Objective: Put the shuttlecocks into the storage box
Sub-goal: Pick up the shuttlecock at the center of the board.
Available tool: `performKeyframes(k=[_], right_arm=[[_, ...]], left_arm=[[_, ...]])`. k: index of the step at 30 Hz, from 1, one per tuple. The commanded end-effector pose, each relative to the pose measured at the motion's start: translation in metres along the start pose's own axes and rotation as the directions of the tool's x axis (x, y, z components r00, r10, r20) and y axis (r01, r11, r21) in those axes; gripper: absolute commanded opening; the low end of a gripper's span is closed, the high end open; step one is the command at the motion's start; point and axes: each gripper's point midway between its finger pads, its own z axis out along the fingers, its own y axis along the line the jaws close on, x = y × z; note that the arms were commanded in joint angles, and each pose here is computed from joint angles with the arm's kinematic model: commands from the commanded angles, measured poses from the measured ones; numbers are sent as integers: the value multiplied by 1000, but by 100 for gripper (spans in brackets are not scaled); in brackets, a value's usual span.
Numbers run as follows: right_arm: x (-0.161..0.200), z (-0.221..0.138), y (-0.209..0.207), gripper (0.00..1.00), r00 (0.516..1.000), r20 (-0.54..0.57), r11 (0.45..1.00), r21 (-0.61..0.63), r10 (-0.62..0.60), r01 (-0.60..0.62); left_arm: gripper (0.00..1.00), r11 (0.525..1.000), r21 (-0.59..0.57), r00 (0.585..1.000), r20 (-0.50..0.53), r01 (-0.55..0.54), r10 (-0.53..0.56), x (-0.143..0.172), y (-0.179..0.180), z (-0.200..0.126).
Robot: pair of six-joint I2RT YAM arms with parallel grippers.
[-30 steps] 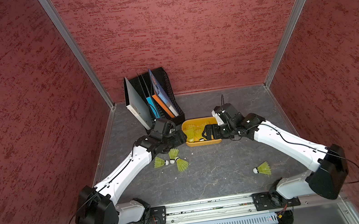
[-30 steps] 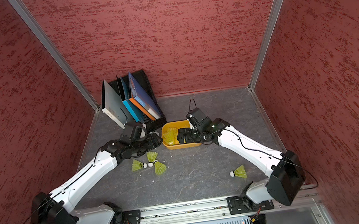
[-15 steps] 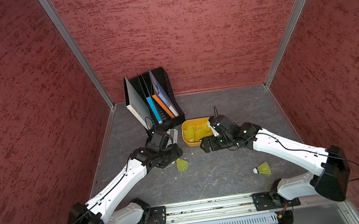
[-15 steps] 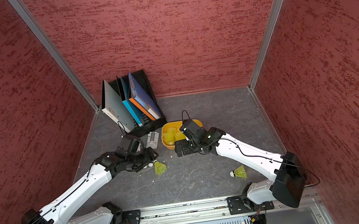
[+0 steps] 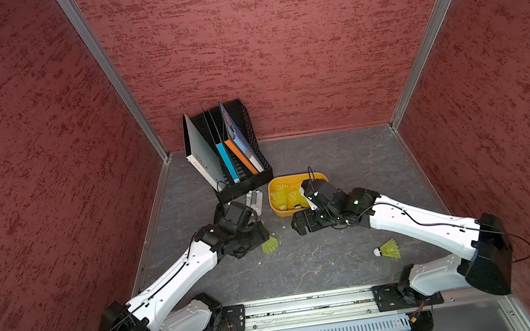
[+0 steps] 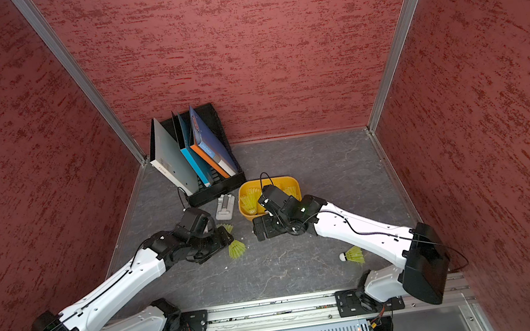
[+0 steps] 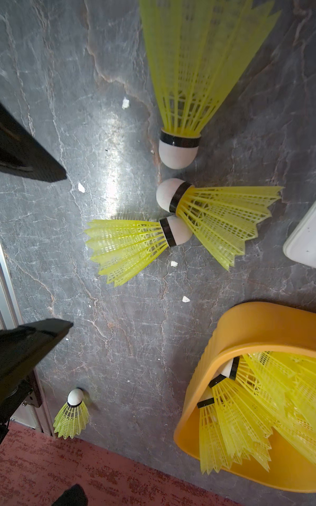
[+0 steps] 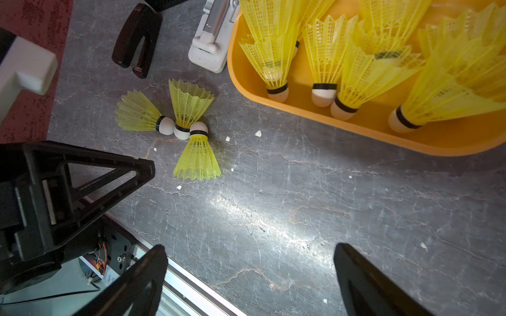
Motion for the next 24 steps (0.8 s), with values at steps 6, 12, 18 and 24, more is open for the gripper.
performKeyframes(k=[6, 12, 18, 24], right_arm=[[27, 9, 5, 94, 999, -34, 998, 60, -16, 18], [28, 16, 22, 90, 999, -31, 998, 44, -35, 37], [31, 29, 40, 89, 997, -47, 997, 34, -63, 65], [26, 32, 47, 89, 998, -28, 998, 31, -59, 60]], left_arm=[[87, 1000, 2, 1000, 27, -7, 7, 2, 3, -4], [87, 999, -9, 998, 47, 30, -30, 5, 13, -12], [87, 996, -21, 994, 68, 89, -88, 12, 29, -23], [78, 949, -59, 946, 121, 311, -302, 17, 56, -20]])
